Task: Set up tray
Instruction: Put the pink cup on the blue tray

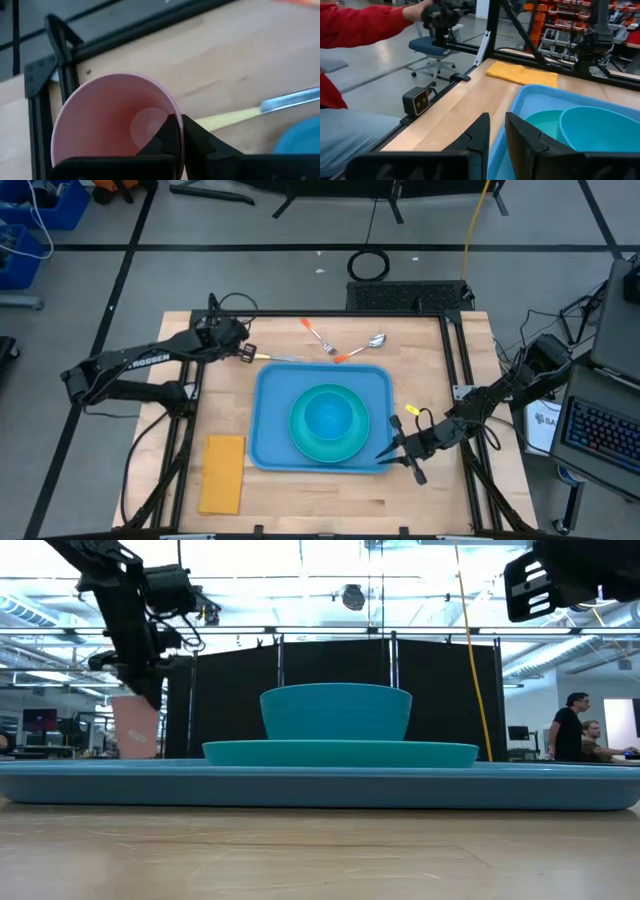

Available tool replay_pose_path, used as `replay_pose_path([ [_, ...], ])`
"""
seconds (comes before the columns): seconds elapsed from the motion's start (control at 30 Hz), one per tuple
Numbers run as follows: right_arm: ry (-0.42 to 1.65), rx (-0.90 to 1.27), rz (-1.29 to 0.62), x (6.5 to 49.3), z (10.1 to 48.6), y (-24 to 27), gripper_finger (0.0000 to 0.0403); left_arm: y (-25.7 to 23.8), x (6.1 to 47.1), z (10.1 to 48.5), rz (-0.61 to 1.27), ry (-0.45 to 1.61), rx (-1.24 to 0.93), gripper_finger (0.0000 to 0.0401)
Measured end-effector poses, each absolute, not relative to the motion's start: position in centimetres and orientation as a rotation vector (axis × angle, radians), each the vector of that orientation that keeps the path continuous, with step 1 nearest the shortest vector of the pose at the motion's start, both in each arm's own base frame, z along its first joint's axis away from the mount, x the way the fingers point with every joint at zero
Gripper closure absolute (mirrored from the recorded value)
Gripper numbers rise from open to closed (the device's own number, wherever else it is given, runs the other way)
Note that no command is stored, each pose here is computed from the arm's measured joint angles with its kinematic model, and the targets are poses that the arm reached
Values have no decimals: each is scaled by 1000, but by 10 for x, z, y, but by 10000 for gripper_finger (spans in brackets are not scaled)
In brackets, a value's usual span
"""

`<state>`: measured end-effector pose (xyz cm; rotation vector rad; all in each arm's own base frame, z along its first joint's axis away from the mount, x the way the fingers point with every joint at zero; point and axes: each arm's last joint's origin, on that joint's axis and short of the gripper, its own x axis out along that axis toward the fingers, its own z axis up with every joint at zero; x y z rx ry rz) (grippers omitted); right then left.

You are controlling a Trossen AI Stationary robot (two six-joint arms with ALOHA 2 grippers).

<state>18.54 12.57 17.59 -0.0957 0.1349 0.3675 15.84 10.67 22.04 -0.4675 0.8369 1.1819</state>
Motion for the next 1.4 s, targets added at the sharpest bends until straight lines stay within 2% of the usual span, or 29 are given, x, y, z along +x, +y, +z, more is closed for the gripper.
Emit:
replay_pose_path([
  [0.2, 134, -105, 365, 186, 176, 125, 353, 91, 170, 240, 1033, 646, -455, 397],
  [0.57, 132, -109, 365, 186, 176, 125, 353, 61, 212, 275, 549, 263, -498, 397],
  [1.03, 44, -160, 367, 186, 184, 126, 353, 39, 267, 264, 299, 198, -512, 397],
  [1.4, 42, -166, 374, 186, 184, 127, 353, 40, 342, 280, 298, 377, -420, 397],
])
